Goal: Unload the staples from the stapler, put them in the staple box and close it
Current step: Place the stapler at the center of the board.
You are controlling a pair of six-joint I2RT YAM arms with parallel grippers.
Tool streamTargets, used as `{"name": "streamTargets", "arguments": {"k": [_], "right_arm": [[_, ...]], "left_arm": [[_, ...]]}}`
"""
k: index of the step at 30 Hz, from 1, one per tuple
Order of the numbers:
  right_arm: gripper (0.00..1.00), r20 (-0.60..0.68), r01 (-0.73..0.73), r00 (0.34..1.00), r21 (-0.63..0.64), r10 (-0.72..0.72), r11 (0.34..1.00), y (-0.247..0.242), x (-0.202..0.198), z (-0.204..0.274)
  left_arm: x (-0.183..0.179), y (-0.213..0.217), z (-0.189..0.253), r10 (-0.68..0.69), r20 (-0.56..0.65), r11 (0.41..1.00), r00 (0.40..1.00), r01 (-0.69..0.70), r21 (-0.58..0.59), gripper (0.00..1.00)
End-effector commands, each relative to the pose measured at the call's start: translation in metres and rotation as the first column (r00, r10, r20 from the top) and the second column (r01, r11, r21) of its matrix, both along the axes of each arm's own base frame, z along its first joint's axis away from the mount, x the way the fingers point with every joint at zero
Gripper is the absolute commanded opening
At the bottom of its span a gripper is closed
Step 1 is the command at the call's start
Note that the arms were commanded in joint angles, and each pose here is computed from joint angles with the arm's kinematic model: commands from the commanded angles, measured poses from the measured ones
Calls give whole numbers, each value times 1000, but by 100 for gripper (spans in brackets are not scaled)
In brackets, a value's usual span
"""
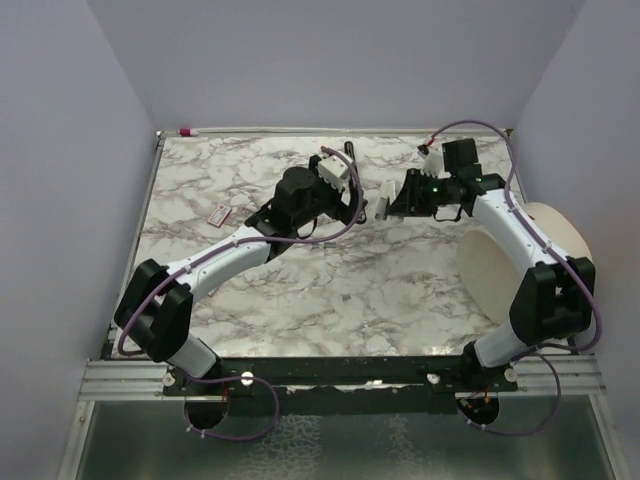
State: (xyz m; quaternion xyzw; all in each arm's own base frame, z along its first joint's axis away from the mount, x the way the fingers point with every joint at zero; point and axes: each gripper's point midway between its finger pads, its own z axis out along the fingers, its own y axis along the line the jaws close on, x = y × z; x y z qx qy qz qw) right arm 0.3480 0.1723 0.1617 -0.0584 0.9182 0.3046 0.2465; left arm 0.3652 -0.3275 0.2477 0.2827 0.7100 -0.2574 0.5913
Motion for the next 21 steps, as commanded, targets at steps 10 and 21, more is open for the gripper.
{"name": "streamTargets", "arguments": {"k": [10,21], "right_arm": [[1,128,-119,989,329,80,937,29,-18,81],[1,120,-139,988,368,102,919,32,-32,80]], "left_arm": [[-28,-44,-15,-231,-57,972,971,227,-59,99],[-10,-45,-47,-136,-137,991,981,136,-10,95]]}}
